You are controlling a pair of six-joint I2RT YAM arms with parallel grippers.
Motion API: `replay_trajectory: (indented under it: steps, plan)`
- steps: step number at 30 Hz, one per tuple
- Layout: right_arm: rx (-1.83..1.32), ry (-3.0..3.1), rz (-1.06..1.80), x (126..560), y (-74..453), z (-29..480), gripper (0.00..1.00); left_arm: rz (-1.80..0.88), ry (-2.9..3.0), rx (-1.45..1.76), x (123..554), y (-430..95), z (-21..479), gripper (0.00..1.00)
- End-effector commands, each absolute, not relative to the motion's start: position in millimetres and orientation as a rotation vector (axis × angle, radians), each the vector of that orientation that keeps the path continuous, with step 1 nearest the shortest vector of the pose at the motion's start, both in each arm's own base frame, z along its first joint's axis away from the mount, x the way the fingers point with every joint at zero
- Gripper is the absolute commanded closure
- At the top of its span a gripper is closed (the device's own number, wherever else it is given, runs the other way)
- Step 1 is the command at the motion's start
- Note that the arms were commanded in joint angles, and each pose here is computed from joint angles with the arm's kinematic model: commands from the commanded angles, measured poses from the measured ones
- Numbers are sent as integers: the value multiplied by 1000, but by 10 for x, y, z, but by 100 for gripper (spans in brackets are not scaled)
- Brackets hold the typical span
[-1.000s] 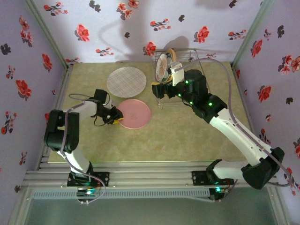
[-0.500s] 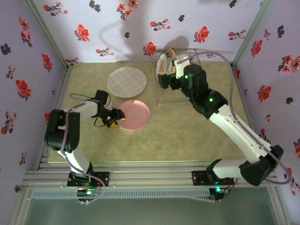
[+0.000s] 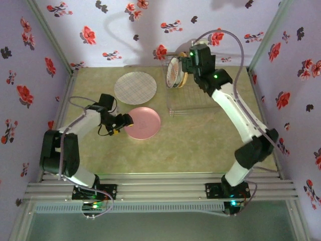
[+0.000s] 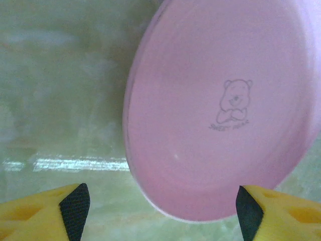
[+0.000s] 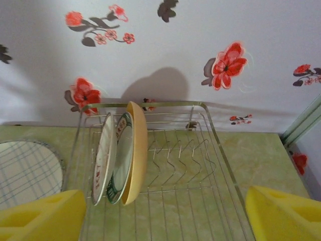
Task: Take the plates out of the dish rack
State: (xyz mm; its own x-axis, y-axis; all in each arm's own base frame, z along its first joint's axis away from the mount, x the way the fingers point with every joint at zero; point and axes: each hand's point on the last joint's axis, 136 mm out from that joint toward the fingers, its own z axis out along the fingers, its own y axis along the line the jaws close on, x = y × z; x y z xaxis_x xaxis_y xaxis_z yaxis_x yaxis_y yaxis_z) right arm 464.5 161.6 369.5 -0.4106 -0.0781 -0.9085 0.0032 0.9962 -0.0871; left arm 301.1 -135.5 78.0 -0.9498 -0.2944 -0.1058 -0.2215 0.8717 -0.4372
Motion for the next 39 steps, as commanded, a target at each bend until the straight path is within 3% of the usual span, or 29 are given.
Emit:
replay_trajectory:
  steps: [1, 7, 16, 20, 31, 39]
  plan:
    - [-21, 2070, -104, 4872, 1616, 3455, 18, -564, 2836, -408, 2944, -1249, 1064, 20]
    - [-16, 2140, -141, 5323, 1696, 3094, 22, -570, 2675, -405, 2866, -1150, 1657, 19]
    - [-13, 2177, -167, 5736, 1755, 2663, 36, -709, 2411, -385, 2718, -1134, 2591, 18]
    - [-14, 2179, -162, 5848, 1797, 2530, 44, -756, 2342, -347, 2628, -1145, 2880, 18]
    - [-4, 2169, -193, 6040, 1794, 2341, 52, -816, 2221, -284, 2550, -1162, 3312, 17]
    - [-27, 2153, -233, 6137, 1777, 2293, 62, -902, 1932, -220, 2512, -1151, 3908, 19]
